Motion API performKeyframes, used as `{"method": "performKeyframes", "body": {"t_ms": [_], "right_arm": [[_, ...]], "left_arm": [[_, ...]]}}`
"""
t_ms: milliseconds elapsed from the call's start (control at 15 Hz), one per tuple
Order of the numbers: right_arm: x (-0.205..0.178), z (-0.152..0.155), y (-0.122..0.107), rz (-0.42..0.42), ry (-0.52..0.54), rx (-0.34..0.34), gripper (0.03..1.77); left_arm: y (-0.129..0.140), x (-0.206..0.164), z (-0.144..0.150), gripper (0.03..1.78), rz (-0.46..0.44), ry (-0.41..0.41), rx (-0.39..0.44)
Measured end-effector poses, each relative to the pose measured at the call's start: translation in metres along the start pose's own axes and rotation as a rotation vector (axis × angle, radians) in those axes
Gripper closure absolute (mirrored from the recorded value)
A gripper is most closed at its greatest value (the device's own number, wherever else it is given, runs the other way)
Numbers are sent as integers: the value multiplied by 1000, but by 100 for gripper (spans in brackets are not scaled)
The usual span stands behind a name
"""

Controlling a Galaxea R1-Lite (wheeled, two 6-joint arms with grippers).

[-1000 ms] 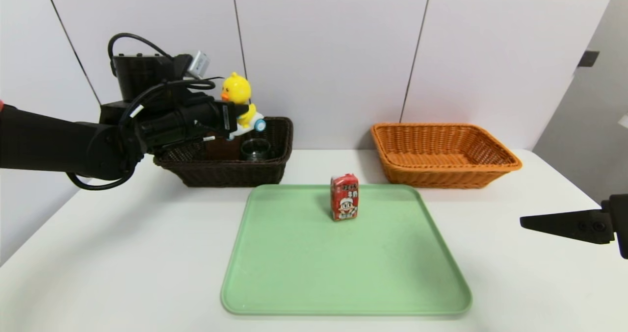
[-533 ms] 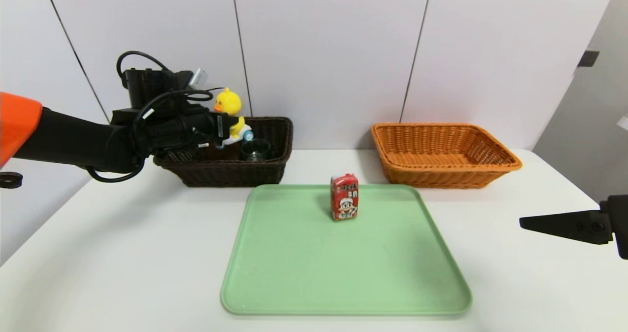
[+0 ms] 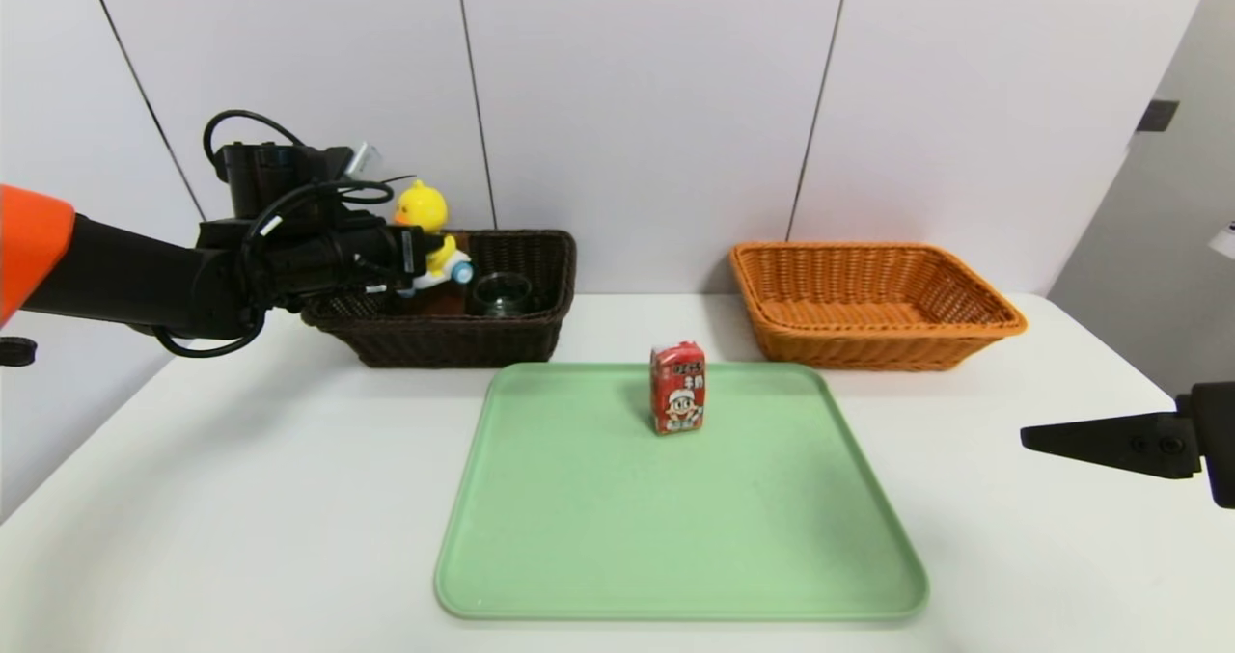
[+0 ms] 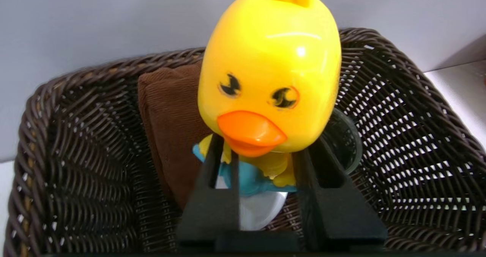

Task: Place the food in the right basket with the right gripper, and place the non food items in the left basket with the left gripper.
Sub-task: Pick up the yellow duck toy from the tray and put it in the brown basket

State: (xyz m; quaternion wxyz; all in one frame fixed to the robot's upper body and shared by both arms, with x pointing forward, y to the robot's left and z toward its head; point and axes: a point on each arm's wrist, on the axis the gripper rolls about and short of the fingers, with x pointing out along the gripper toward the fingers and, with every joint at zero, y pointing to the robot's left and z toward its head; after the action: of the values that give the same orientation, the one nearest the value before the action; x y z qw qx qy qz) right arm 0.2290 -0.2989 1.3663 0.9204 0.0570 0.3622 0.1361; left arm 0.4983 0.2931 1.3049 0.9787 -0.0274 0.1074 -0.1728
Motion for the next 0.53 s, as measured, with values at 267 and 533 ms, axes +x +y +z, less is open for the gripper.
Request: {"method": "performKeyframes", "body": {"t_ms": [267,533], "right_arm": [[-1,0,0,-1,0,3,10],[-1,-1,0,-2,0,3,10]], "left_arm": [[-2,-7,1,82,-38,4,-1],[-7,-21,12,53,-67,-27,5]]}}
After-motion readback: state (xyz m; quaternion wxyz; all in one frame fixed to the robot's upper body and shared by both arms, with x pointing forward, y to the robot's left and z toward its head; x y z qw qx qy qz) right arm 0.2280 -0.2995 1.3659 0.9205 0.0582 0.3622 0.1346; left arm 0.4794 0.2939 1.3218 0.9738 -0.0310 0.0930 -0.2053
